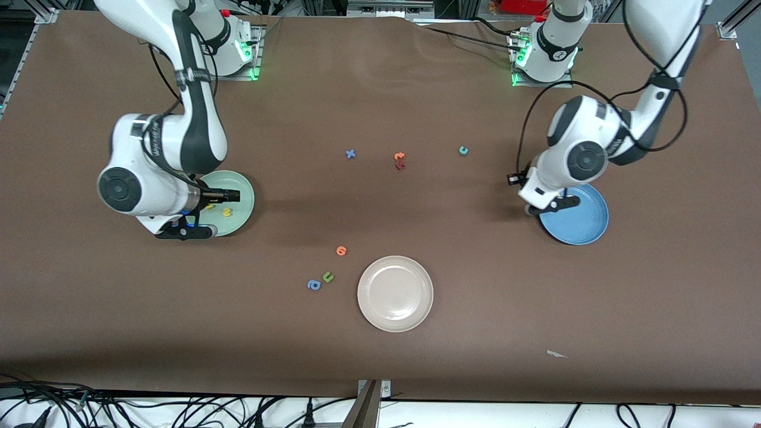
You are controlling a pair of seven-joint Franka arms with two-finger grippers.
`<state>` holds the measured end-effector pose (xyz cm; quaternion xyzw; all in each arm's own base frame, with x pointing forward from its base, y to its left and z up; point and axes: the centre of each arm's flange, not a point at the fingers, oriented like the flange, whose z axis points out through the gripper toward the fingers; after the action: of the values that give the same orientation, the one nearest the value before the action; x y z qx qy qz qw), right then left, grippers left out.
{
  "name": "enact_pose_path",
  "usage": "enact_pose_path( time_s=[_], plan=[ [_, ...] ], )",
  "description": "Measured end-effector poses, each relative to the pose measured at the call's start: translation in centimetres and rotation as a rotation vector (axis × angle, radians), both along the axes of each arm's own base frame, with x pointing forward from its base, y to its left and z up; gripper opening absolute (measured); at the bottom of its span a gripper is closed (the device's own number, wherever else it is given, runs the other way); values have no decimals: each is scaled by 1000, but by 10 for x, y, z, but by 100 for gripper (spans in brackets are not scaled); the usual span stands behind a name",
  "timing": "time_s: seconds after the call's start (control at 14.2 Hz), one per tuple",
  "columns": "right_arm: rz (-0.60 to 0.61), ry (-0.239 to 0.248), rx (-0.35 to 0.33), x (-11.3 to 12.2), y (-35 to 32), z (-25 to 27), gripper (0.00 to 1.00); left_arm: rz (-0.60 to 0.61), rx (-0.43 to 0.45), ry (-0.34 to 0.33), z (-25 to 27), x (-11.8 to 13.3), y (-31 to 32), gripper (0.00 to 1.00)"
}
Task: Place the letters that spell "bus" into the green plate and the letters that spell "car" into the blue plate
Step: 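Place the teal letter on the blue plate while the right gripper withdraws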
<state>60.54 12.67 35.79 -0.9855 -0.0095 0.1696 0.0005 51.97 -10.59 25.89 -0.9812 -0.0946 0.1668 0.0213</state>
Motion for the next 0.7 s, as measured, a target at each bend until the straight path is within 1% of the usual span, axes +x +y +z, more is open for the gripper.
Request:
enact_pose_path(
  time_s=[0.07, 0.14, 0.28, 0.35, 0.49, 0.56, 0.63, 0.7],
  plan=[
    [0, -2, 5, 6, -2, 29, 100, -23, -15, -1, 1, 6, 28, 29],
    [1, -17, 10, 11, -3, 56, 100, -51, -23, -2, -1, 9, 62, 29],
    [12, -30, 14, 13, -1, 102, 100, -89, -26, -4, -7, 11, 130, 29],
    [16, -55, 13, 15, -1, 123, 100, -101, -32, -14, -12, 11, 152, 29],
    [30, -132, 1, 19, -3, 168, 100, -113, -44, -30, -31, 12, 169, 30],
    [45, -169, -25, 19, -2, 190, 100, -118, -53, -29, -40, 12, 167, 34],
    [63, -193, -57, 17, 1, 208, 100, -124, -63, -26, -46, 12, 163, 44],
    [83, -208, -92, 14, 6, 220, 100, -128, -68, -24, -48, 12, 160, 52]
  ],
)
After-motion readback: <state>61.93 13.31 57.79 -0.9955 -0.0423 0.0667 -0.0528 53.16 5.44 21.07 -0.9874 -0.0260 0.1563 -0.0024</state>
